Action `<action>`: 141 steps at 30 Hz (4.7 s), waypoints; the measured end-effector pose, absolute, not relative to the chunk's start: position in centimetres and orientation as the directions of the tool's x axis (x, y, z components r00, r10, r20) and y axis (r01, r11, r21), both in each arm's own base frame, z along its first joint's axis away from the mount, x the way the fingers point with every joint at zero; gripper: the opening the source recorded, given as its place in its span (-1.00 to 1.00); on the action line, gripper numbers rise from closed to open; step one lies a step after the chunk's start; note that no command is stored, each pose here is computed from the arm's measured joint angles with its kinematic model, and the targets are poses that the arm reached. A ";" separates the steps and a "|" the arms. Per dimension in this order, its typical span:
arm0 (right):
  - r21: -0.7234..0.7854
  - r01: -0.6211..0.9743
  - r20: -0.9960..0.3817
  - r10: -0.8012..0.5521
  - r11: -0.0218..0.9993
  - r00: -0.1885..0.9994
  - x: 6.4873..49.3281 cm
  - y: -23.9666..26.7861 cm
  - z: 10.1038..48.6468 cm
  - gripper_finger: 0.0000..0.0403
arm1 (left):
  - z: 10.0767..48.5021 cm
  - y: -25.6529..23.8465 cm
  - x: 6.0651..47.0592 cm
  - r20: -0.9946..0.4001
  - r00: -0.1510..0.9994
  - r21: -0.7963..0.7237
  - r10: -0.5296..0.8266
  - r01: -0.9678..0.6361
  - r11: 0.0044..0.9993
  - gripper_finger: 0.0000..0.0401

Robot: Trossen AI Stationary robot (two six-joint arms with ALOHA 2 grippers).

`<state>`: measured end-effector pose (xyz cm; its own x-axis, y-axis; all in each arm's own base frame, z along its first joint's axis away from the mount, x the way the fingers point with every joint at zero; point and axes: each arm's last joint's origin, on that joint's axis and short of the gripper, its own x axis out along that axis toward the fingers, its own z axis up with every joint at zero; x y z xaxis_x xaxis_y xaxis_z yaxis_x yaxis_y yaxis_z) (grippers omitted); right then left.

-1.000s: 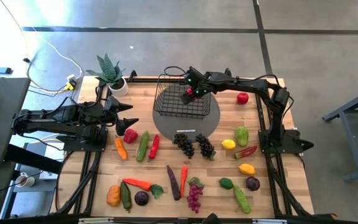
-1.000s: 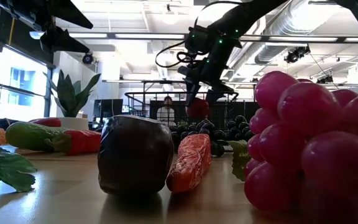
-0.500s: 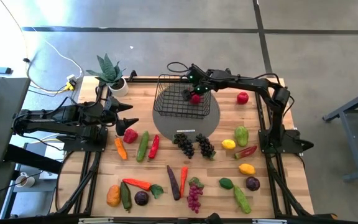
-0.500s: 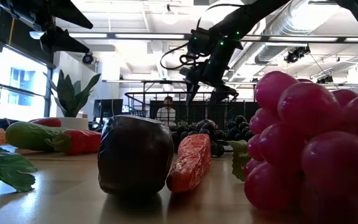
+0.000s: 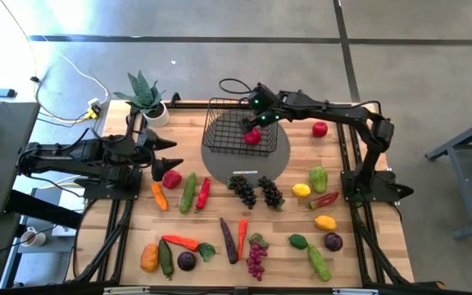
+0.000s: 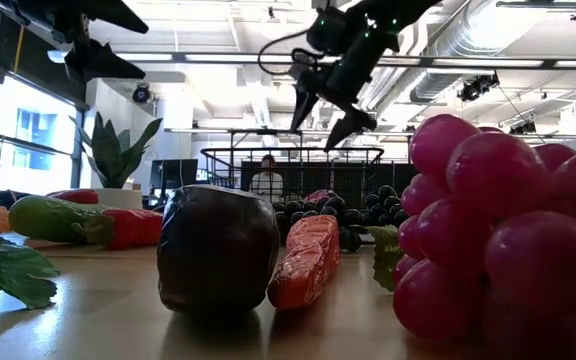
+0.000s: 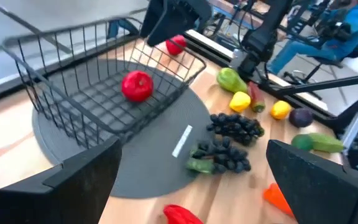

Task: Build produce basket
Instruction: Put the green bell pepper into the wire basket

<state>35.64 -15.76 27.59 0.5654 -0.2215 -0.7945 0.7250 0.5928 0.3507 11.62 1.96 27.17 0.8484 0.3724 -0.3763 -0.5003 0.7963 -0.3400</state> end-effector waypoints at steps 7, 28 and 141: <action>0.392 0.686 -0.768 -0.193 0.613 0.611 36.0 -12.9 29.1 0.84 | 27.0 1.7 11.9 -0.445 0.824 -0.371 0.352 -0.527 0.765 0.94; 0.374 0.636 -0.753 -0.179 0.675 0.633 36.4 -9.5 30.1 0.84 | 26.7 1.9 13.2 -0.892 0.320 -0.115 0.318 -0.844 0.525 0.94; 0.307 0.736 -0.720 -0.359 0.603 0.594 31.7 -6.8 35.1 0.84 | 27.8 7.5 19.4 -0.379 0.803 -0.286 0.459 -0.574 0.768 0.04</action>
